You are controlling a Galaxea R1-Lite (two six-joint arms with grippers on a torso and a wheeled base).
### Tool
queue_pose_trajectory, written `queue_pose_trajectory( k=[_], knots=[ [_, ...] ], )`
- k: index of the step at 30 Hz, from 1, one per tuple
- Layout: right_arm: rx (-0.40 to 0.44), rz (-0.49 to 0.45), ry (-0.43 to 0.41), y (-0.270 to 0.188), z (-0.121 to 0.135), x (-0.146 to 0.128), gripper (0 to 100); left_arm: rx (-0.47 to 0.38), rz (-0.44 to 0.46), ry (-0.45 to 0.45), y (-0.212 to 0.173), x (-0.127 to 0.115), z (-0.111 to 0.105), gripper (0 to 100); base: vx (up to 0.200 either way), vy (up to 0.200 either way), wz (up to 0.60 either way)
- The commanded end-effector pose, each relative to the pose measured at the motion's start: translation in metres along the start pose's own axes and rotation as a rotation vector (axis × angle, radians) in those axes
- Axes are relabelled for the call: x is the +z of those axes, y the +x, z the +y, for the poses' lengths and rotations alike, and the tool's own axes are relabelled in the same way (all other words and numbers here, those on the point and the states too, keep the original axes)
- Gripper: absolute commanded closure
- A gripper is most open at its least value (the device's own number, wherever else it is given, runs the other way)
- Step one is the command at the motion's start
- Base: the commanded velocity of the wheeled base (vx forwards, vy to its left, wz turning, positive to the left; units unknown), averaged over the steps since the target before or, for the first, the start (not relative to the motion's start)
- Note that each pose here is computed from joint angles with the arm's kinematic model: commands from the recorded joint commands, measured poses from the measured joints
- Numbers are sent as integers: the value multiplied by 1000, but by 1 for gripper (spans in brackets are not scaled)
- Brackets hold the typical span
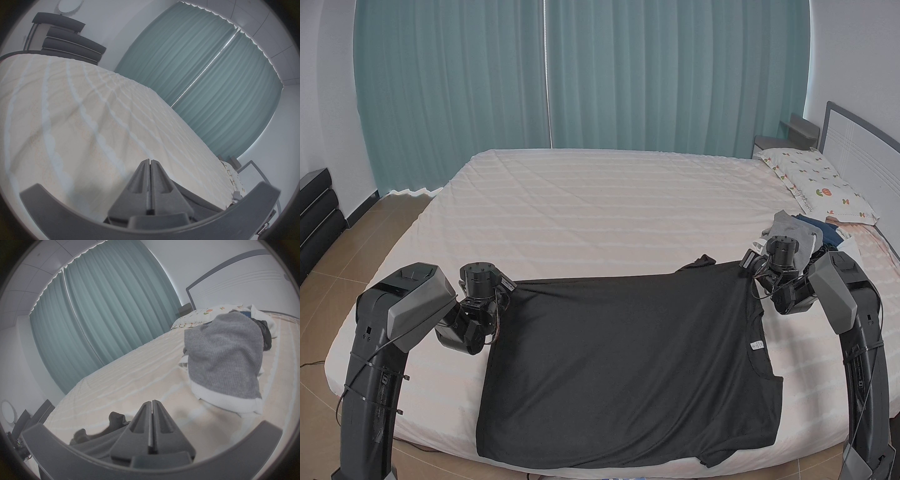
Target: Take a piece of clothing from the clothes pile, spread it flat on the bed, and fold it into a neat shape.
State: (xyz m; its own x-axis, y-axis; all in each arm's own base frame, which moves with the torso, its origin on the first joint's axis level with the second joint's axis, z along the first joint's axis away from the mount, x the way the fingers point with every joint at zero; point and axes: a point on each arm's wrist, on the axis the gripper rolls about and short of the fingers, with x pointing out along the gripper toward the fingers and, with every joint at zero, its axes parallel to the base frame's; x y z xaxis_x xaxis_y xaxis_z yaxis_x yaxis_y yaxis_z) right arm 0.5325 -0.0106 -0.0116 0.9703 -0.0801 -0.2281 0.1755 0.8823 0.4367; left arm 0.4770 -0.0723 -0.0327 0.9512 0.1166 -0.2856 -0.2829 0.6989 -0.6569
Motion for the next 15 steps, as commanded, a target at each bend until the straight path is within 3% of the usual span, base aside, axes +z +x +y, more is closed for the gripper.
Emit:
queue_pose_trajectory(
  k=[1,8,15],
  knots=[
    [-5,-27,5,4,-4,1,100,6,-35,-6,13,-4,4,100,0,0,0],
    [-14,-21,5,6,-8,-4,100,20,-38,-4,17,-6,11,100,0,0,0],
    [-20,-109,13,14,-8,7,100,12,-41,-6,19,-7,9,100,0,0,0]
  ],
)
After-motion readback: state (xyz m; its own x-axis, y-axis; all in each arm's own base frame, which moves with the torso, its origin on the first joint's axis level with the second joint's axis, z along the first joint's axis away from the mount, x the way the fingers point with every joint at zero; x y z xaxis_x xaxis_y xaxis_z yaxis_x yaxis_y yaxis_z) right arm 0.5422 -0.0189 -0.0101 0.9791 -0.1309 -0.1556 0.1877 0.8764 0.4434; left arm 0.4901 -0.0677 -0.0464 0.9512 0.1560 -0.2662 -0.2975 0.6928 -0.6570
